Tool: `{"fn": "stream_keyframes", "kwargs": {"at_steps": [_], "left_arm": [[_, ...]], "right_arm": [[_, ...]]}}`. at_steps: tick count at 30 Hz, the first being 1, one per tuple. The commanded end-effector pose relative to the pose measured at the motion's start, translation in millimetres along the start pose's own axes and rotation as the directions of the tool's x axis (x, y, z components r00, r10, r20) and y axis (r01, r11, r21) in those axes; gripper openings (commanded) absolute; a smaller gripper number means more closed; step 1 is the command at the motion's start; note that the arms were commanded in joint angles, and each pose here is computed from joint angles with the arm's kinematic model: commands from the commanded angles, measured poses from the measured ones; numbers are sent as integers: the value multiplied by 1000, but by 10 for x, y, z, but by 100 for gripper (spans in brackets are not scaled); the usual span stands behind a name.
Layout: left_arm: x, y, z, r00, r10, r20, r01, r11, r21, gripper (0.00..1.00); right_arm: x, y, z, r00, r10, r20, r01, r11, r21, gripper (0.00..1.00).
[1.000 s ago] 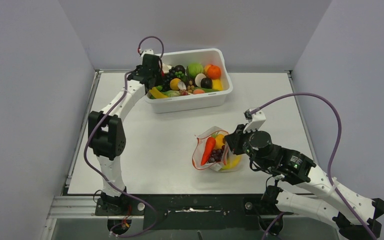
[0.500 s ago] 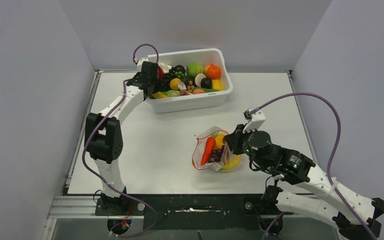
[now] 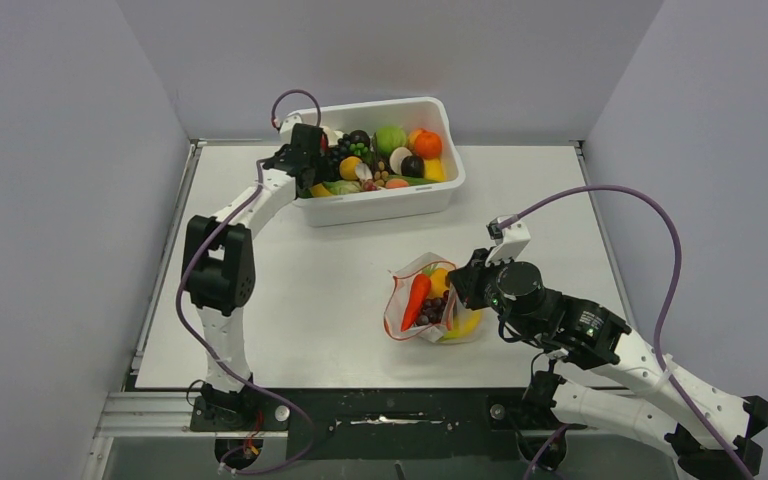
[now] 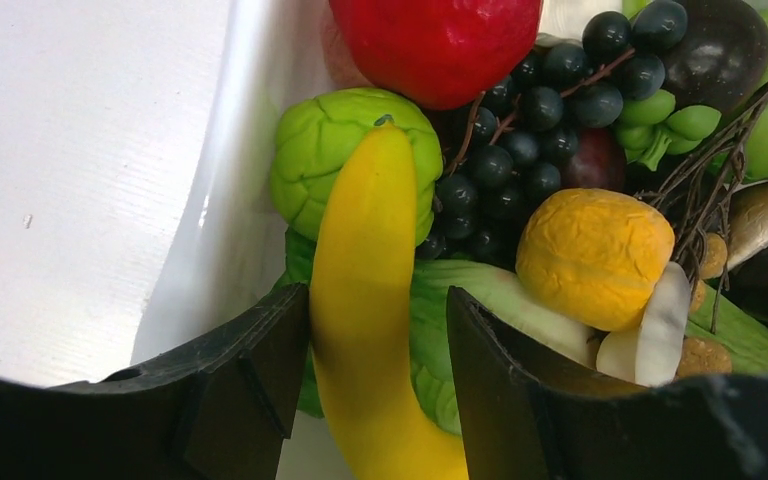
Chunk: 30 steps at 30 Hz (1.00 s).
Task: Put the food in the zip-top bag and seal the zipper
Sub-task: Pick up the fake fruit from the bin.
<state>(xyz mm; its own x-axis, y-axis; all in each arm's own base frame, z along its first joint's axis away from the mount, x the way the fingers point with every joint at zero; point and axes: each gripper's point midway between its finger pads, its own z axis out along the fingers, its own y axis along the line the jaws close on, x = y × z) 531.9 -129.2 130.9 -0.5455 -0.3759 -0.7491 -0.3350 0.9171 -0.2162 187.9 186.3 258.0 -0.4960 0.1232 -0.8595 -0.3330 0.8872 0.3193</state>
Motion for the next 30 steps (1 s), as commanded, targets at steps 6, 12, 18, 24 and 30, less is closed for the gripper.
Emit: {"fn": "stream_keyframes", "kwargs": {"at_steps": [6,12,18,24,30], "left_arm": [[-128,-53,62,999,6,40,-7,1000,18,28],[-340,-93,-177,995,53,89,-59,996,61,18],[-611,-102,-515,982,59,178,-80,991,111,18],[-807,-123,-733,966,66,252,-106,983,148,18],[-924,-144,-990,955,58,290,-117,974,193,18]], "right_arm": [[-280,164,11,996,27,81,-24,999,-41,0],[-281,196,41,997,28,75,-25,999,-44,0],[-375,291,26,993,66,99,-58,995,-85,0],[-354,425,48,994,81,78,-70,988,-140,0],[-389,584,69,992,103,71,-87,975,-203,0]]}}
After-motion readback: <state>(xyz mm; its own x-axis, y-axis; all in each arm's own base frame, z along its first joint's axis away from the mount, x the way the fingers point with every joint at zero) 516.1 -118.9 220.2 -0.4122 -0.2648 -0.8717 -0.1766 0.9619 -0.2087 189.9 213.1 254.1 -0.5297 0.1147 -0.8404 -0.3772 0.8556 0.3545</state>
